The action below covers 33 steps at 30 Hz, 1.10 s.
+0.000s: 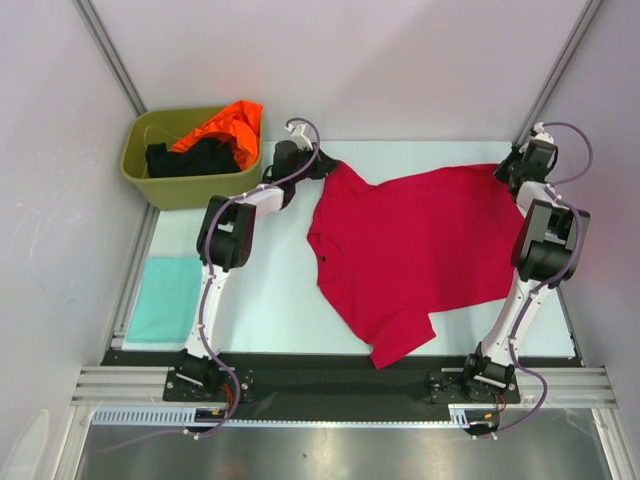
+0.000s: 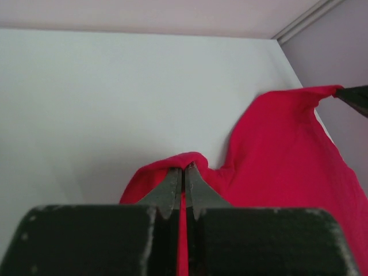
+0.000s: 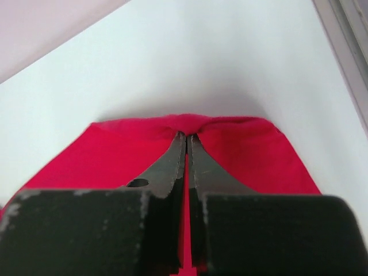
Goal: Fold and stack the t-shirts
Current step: Flatten the tshirt out, then fold the tshirt
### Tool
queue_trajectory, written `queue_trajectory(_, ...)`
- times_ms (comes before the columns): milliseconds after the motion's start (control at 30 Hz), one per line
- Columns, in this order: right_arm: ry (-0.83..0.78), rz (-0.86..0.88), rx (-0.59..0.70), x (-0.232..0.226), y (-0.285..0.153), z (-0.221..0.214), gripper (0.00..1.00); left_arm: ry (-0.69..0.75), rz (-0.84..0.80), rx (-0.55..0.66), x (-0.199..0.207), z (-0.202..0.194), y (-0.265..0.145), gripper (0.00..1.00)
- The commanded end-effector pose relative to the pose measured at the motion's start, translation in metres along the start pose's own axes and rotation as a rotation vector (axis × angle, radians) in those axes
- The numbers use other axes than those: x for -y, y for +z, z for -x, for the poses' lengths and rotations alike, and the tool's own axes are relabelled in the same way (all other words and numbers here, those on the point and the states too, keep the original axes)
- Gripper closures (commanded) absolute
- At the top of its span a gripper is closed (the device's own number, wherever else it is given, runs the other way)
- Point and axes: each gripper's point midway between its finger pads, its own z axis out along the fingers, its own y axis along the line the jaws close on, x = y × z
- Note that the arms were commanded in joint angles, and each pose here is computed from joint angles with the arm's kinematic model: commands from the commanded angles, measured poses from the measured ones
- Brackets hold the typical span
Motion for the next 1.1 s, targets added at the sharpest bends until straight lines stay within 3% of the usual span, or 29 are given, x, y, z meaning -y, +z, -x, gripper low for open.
queue_trajectory(0, -0.018, -0.028, -0.037, 0.001, 0.012, -0.004, 1.0, 0.012, -0.068, -0.004, 0.048, 0.033, -0.012, 1.0)
queue_trajectory(233, -0.042, -0.037, -0.091, 0.009, 0.032, 0.0, 1.0, -0.028, -0.028, -0.081, 0.071, 0.028, -0.032, 1.0)
queue_trajectory(633, -0.002, -0.07, -0.053, 0.021, 0.023, 0.034, 1.0, -0.029, -0.02, -0.196, 0.146, 0.015, -0.083, 1.0)
queue_trajectory(1067, 0.025, -0.099, -0.04, 0.038, 0.01, 0.047, 1.0, -0.102, 0.015, -0.302, 0.168, -0.028, -0.13, 1.0)
